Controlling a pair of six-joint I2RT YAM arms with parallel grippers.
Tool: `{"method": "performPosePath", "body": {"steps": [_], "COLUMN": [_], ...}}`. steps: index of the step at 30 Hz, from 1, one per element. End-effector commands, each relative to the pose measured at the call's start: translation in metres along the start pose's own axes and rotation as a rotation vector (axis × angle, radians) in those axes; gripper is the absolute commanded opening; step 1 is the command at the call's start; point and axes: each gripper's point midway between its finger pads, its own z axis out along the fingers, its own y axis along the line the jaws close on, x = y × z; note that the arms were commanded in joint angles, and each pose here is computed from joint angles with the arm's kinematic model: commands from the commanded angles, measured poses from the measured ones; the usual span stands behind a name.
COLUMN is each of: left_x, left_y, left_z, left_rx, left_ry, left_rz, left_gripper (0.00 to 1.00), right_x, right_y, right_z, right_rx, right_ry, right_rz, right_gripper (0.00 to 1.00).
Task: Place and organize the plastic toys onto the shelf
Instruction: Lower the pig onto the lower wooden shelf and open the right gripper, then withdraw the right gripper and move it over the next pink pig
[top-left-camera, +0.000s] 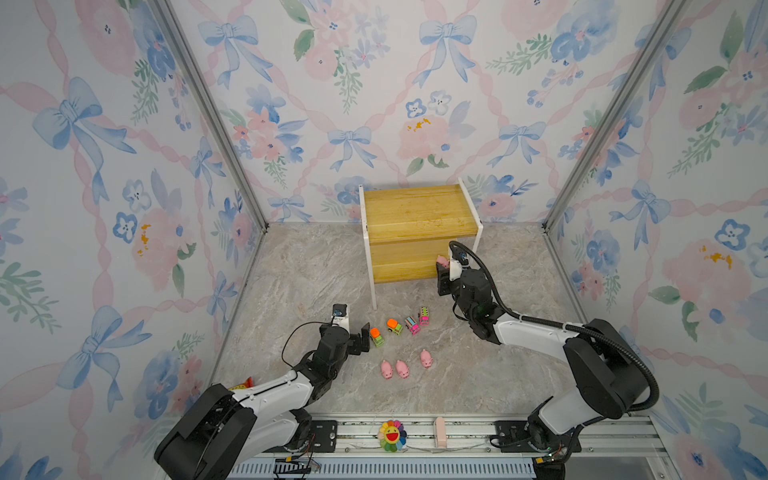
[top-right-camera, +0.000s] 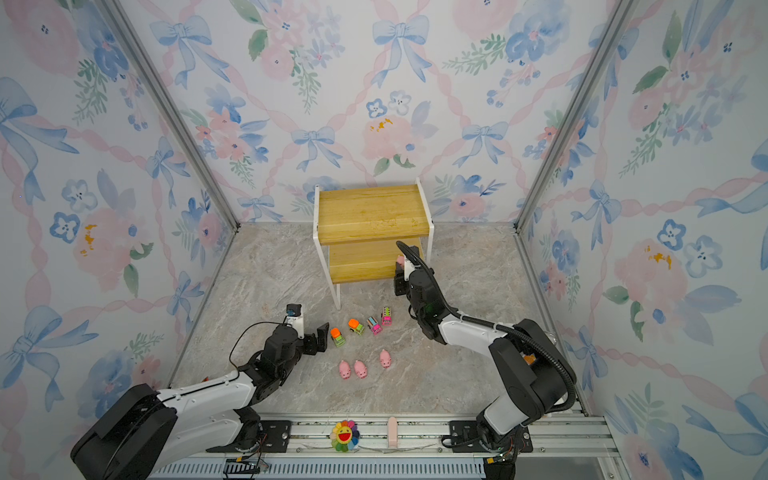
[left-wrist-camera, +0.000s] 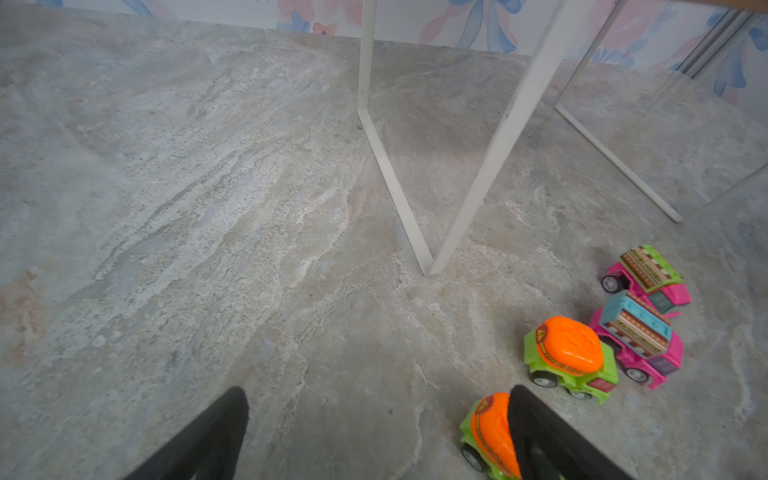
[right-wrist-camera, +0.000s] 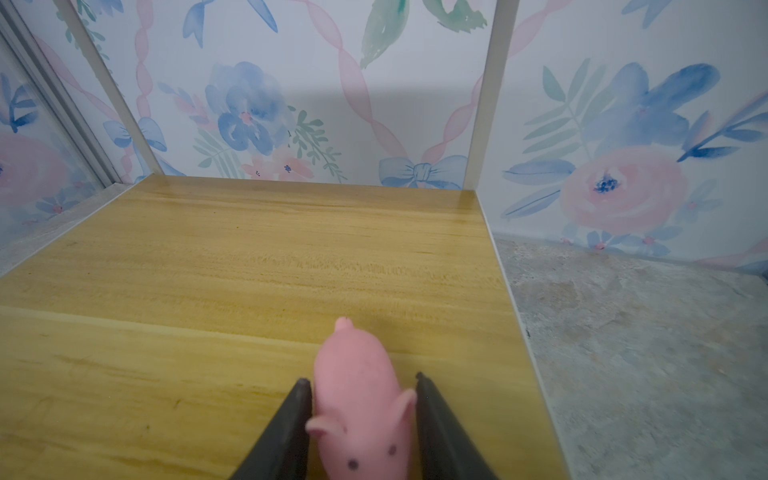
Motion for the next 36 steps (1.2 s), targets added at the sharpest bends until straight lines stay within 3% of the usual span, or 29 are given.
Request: {"method": "performPosePath", "body": {"steps": [1, 13, 21, 30, 36], "left_x": [-0.004, -0.003, -0.005, -0.003, 0.002], "left_y": [-0.001, -0.001, -0.002, -0.001, -0.002], "left_z": [-0.001, -0.001, -0.001, 0.0, 0.0], "left_rx": [0.011, 0.017, 0.022, 0.022, 0.029], "left_ry": [-0.016, -0.017, -0.018, -0.011, 0.007], "left_rz": [-0.002, -0.003, -0.003, -0.007, -0.007], "left_gripper": [0.98, 0.98, 0.98, 0.98, 0.98], "right_x": [0.0, -0.002, 0.01, 0.077, 0.122], "right_y": [-0.001, -0.006, -0.005, 0.021, 0.027], "right_z": [-0.01, -0.045, -0.093, -0.163, -0.186], "right_rx": [0.018, 0.01, -0.085, -0.395, -0.425], "right_ry": [0.0, 0.025, 0.096, 0.271, 0.316], "right_rz": [-0.024, -0.078, -0.128, -0.063, 0.011], "right_gripper": [0.46, 0.56, 0.6, 0.6, 0.59]}}
